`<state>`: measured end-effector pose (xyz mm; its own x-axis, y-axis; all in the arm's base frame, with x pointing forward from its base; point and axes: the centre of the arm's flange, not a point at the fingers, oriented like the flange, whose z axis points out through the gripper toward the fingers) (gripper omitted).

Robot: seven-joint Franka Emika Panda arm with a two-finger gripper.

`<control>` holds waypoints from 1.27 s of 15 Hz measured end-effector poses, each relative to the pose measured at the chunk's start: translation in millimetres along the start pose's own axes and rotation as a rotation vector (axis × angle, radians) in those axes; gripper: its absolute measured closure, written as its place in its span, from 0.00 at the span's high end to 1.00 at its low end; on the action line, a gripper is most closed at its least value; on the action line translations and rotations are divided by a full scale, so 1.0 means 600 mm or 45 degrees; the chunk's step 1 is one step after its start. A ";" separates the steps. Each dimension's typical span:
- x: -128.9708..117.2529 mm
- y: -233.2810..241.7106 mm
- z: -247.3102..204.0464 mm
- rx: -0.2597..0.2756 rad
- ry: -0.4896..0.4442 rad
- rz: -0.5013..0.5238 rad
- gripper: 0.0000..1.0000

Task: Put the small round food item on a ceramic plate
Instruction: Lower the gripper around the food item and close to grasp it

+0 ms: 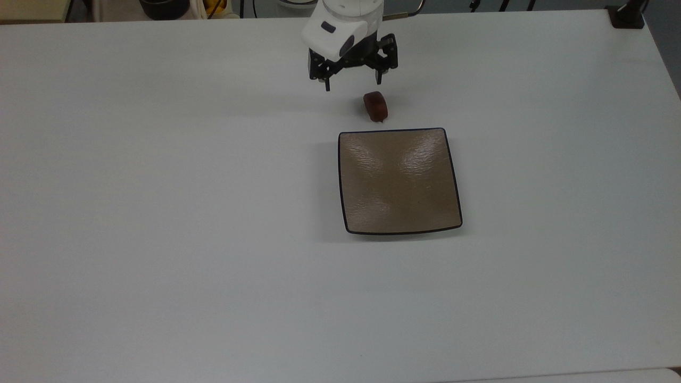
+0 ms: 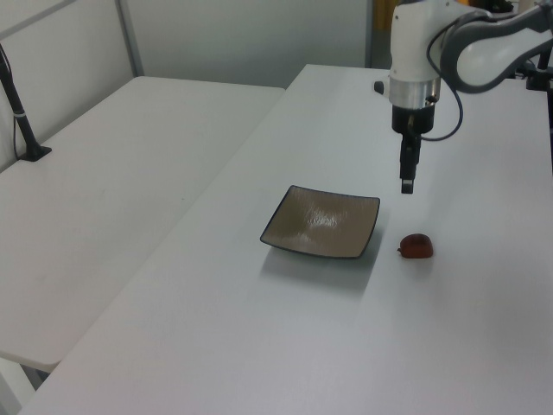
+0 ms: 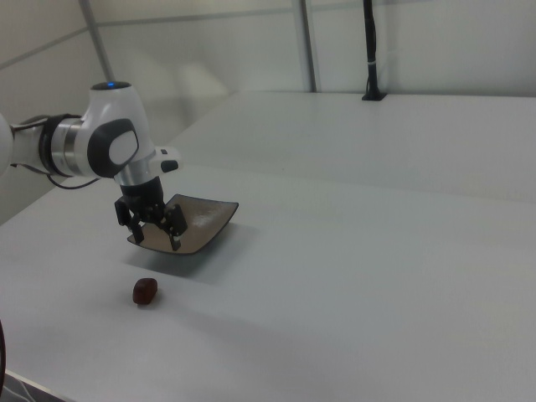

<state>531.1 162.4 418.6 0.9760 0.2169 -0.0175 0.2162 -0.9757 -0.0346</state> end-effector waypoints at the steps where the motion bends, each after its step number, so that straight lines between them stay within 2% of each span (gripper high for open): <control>1: 0.000 -0.005 0.014 0.002 0.011 -0.008 1.00; 19: 0.004 -0.076 0.194 0.034 -0.124 -0.110 1.00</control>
<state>520.9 211.2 303.8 0.9464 0.3035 -0.1103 0.2976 -0.9523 -0.0671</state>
